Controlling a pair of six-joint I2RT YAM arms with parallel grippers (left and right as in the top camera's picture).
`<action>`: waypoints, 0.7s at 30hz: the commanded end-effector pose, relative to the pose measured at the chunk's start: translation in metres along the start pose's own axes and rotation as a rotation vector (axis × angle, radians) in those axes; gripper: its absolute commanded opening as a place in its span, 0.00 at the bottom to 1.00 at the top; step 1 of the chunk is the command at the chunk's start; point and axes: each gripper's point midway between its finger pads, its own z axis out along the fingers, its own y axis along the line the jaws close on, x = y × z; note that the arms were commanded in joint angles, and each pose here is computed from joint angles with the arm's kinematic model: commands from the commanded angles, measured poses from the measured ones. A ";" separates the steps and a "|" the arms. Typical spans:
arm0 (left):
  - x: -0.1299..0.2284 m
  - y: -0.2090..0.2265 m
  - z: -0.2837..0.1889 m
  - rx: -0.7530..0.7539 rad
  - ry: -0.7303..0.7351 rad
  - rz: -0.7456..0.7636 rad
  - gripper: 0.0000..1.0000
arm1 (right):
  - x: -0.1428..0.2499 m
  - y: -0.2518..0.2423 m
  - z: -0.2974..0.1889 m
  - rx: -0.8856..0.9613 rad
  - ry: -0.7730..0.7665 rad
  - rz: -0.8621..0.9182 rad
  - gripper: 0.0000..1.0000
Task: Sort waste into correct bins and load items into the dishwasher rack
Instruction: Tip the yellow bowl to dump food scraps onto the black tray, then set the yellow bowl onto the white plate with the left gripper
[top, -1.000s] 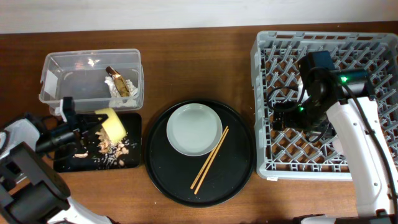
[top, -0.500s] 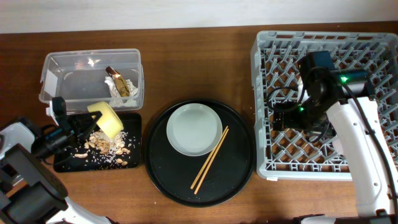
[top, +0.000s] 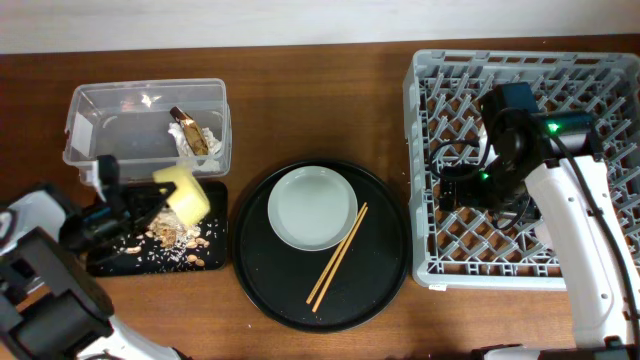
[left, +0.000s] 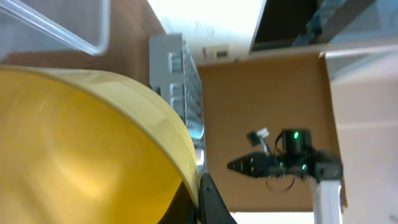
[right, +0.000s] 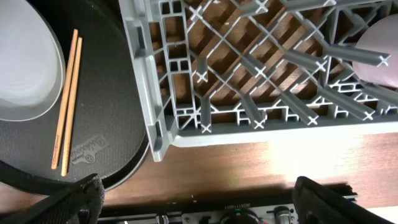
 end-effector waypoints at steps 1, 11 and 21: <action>0.018 -0.022 0.027 -0.029 0.144 0.185 0.00 | 0.001 -0.004 0.002 0.019 0.006 0.002 0.98; 0.048 0.006 0.135 -0.645 0.608 0.367 0.00 | 0.001 -0.003 0.002 0.019 0.006 0.002 0.98; 0.122 0.029 0.232 -0.938 0.711 0.693 0.00 | 0.001 -0.004 0.002 0.019 0.007 0.002 0.98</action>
